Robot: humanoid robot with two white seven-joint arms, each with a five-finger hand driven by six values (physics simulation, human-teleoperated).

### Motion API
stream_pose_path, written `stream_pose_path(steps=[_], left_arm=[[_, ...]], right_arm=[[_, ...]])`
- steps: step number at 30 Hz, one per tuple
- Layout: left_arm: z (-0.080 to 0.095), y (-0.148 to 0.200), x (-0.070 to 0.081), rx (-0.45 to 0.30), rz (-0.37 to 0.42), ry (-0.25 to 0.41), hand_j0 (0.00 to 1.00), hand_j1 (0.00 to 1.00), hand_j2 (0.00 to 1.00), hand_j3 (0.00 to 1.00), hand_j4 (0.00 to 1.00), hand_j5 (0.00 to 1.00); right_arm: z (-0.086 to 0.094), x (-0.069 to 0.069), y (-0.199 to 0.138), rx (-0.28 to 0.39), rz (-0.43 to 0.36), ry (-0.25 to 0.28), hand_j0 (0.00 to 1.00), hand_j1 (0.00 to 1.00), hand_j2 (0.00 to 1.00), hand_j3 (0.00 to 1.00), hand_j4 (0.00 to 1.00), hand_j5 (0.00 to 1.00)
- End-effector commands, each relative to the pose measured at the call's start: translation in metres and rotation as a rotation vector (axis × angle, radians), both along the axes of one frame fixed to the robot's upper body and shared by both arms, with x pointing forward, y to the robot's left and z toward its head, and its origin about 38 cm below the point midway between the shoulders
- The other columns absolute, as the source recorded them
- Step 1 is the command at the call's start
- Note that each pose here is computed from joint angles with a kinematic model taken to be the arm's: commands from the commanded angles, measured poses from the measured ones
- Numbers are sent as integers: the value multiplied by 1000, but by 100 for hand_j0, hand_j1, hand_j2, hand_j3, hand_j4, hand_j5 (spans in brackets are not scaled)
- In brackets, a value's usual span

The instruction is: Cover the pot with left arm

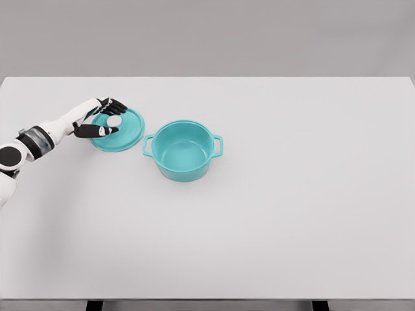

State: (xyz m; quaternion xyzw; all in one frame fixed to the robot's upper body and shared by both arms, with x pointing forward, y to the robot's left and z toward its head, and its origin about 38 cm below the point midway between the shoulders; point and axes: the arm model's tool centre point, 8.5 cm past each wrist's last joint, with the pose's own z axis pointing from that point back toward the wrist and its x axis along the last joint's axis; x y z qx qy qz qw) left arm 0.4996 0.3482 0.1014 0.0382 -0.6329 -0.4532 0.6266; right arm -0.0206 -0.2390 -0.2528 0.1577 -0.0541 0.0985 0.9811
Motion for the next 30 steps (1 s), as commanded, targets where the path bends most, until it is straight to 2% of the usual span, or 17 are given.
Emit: stream_pose_path(steps=[1,5,9,10,13,19,22,25,30], left_arm=[[-1,1,0,-1,7,1,64,64,64,64,64,64],[-4,2,-1,0,13,4,63,63,63,63,63,63],[-3,1,0,-6,16,0,53,53,53,53,53,53],[-4,-1,0,-10,14,-1,48,48,48,48,48,48],[-4,-1,0,-11,13,-1,43,43,43,43,43,43],[2,-6,-2,-17,-18,-18,42,42,42,42,42,42],[12,-19,-3,-29,-62,-48,42,42,42,42,42,42],[17,-18,-2,-31,-65,-59,42,42,42,42,42,42],[42,-19,-3,-21,-109,-114,42,42,42,42,42,42]], right_arm=[[0,0,0,0,1,1,100,100,100,100,100,100],[0,0,0,0,1,-1,100,100,100,100,100,100],[0,0,0,0,1,-1,100,100,100,100,100,100],[0,0,0,0,1,1,100,100,100,100,100,100],[0,0,0,0,1,-1,100,100,100,100,100,100],[0,0,0,0,1,-1,100,100,100,100,100,100],[0,0,0,0,1,-1,100,100,100,100,100,100],[0,0,0,0,1,-1,100,100,100,100,100,100],[0,0,0,0,1,-1,100,100,100,100,100,100]])
